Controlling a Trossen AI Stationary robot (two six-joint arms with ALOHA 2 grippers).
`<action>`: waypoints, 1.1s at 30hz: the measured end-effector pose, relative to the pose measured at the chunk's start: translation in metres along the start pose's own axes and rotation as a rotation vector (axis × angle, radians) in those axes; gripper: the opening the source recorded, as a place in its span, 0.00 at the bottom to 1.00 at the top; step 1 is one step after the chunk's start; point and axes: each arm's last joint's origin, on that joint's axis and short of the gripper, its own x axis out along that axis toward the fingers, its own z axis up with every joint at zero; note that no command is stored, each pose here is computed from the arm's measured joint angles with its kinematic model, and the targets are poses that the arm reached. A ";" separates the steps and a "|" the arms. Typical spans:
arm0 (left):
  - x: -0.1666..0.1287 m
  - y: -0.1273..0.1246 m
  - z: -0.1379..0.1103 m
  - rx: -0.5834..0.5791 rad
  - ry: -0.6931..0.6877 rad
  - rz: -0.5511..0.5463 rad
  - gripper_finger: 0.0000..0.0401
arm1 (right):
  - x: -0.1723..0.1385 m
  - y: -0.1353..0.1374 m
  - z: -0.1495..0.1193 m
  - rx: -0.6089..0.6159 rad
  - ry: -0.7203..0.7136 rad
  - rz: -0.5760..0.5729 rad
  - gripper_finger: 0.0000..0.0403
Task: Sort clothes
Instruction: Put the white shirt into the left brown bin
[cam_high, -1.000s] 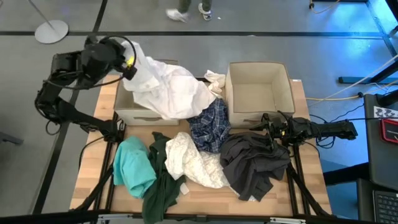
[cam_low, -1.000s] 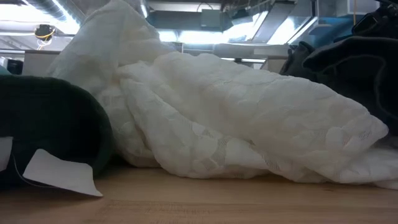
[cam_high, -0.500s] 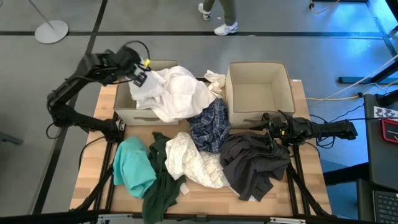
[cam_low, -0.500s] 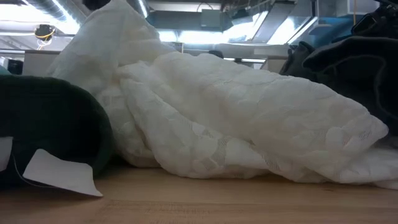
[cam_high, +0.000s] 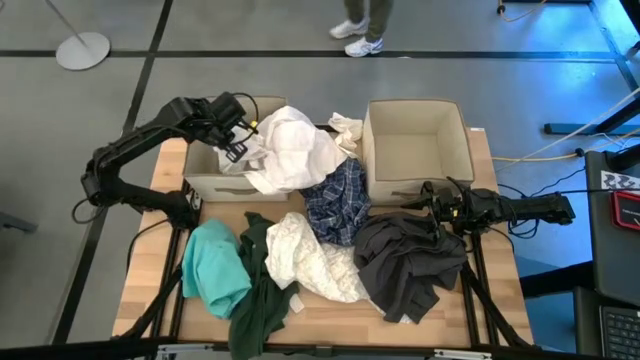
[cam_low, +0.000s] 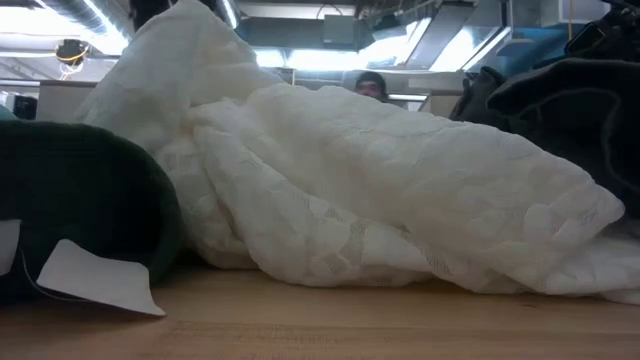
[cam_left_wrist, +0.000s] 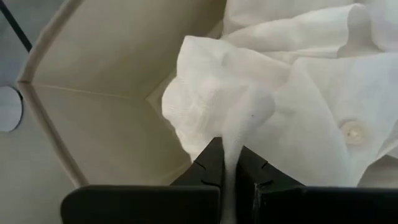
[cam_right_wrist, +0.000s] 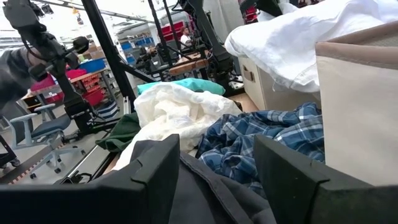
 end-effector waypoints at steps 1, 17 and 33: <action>0.000 0.000 0.000 0.000 -0.001 0.000 0.00 | 0.000 0.000 0.000 0.000 0.000 0.000 0.52; 0.001 0.016 0.006 -0.074 -0.029 0.048 0.31 | 0.000 0.000 0.000 0.000 0.001 0.003 0.52; -0.048 -0.001 0.061 -0.094 -0.530 -0.389 0.57 | 0.000 0.000 0.000 -0.001 0.002 0.003 0.52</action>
